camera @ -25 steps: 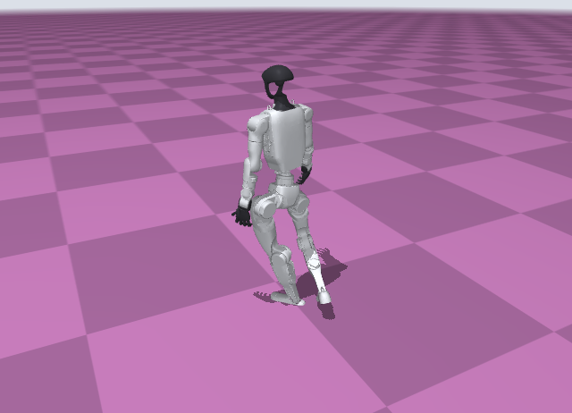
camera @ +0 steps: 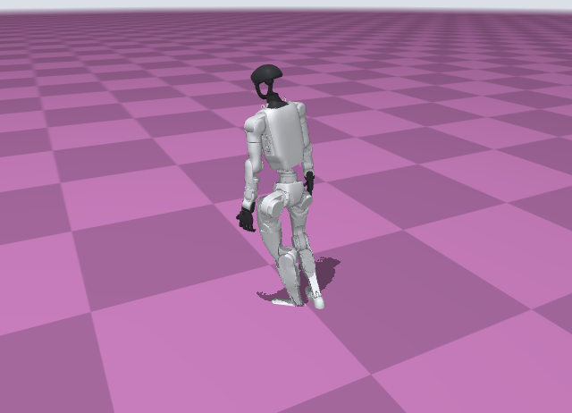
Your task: Run
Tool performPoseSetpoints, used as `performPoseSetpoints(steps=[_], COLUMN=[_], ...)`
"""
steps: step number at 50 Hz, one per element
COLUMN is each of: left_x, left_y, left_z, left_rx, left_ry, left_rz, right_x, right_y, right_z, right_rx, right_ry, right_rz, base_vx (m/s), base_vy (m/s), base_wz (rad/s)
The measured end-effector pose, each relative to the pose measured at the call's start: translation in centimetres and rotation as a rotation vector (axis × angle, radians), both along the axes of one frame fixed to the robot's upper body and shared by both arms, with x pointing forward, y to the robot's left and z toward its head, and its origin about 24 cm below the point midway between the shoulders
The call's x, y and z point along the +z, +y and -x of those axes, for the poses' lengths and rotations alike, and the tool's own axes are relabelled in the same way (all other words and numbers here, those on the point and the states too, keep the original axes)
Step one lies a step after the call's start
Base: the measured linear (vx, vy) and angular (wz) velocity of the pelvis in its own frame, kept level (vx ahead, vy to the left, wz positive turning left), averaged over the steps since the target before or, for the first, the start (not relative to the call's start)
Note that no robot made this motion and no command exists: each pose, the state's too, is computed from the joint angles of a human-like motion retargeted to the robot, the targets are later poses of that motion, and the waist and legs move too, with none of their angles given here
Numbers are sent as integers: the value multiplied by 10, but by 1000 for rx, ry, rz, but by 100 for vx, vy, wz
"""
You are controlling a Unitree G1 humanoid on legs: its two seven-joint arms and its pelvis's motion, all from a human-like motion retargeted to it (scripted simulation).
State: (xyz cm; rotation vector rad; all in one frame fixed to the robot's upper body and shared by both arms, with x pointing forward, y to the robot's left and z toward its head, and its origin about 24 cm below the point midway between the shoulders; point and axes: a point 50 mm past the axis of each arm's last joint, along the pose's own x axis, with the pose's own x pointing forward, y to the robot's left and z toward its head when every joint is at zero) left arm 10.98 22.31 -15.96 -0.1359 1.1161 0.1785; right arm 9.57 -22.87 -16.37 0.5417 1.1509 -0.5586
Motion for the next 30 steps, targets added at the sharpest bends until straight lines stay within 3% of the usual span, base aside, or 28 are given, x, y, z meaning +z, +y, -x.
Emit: performPoseSetpoints(steps=[15,30], left_x=[-3,-8], left_y=[-21,-15], left_z=[1,29], left_rx=[-221,-100], left_ry=[15,37], left_rz=[-6,27], right_x=[-1,0], right_y=[31,26], right_z=[-17,-20], right_rx=[74,284], right_ry=[-28,-16], right_rz=[-52,36], base_vx=[5,6], base_vy=[-2,-11], base_wz=[42,-1])
